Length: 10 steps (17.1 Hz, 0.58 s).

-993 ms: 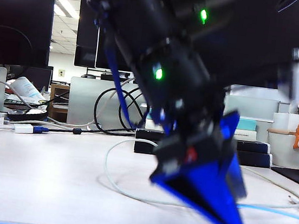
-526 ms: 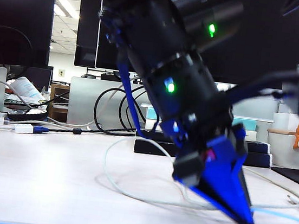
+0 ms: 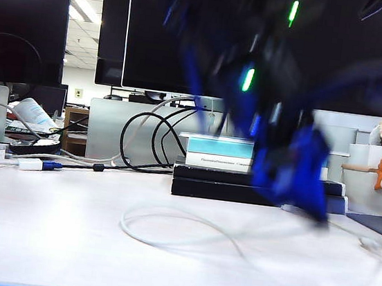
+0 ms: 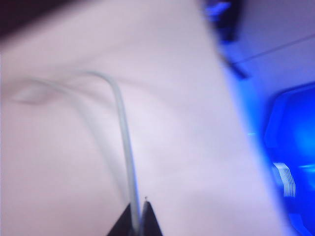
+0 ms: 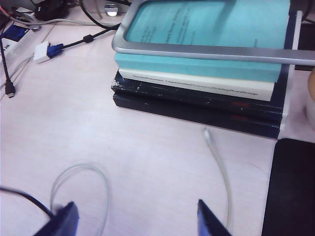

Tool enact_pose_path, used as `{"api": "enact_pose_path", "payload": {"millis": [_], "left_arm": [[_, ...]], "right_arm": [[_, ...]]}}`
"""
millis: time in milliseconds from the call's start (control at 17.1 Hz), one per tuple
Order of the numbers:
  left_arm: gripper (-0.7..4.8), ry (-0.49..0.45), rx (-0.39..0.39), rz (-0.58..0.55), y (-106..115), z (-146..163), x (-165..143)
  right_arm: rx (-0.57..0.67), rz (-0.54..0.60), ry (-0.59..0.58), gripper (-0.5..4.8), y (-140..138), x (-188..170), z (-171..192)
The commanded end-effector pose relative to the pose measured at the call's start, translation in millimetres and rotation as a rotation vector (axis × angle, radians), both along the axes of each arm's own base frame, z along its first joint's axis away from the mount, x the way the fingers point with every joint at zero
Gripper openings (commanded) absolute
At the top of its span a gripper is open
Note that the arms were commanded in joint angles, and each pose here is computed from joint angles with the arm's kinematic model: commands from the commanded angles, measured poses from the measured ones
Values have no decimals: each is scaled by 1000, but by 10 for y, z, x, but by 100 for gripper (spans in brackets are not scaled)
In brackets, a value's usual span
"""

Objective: Unfold the white charging cable into a straight cable.

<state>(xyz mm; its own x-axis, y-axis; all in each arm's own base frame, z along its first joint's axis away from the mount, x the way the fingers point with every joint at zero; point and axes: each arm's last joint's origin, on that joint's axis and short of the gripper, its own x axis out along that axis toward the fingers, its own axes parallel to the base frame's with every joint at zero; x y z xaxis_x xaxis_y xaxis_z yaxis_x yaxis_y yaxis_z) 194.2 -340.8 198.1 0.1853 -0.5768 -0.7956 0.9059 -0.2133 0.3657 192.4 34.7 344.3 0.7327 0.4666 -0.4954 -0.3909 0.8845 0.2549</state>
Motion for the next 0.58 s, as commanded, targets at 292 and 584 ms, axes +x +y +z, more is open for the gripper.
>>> {"api": "enact_pose_path", "payload": {"millis": [292, 584], "left_arm": [[-6, -299, -132, 243, 406, 1153, 150], [-6, -446, -226, 559, 1153, 1781, 265]], "right_arm": [[3, -2, -38, 311, 2, 12, 41], [4, 0, -38, 311, 3, 12, 39]]}}
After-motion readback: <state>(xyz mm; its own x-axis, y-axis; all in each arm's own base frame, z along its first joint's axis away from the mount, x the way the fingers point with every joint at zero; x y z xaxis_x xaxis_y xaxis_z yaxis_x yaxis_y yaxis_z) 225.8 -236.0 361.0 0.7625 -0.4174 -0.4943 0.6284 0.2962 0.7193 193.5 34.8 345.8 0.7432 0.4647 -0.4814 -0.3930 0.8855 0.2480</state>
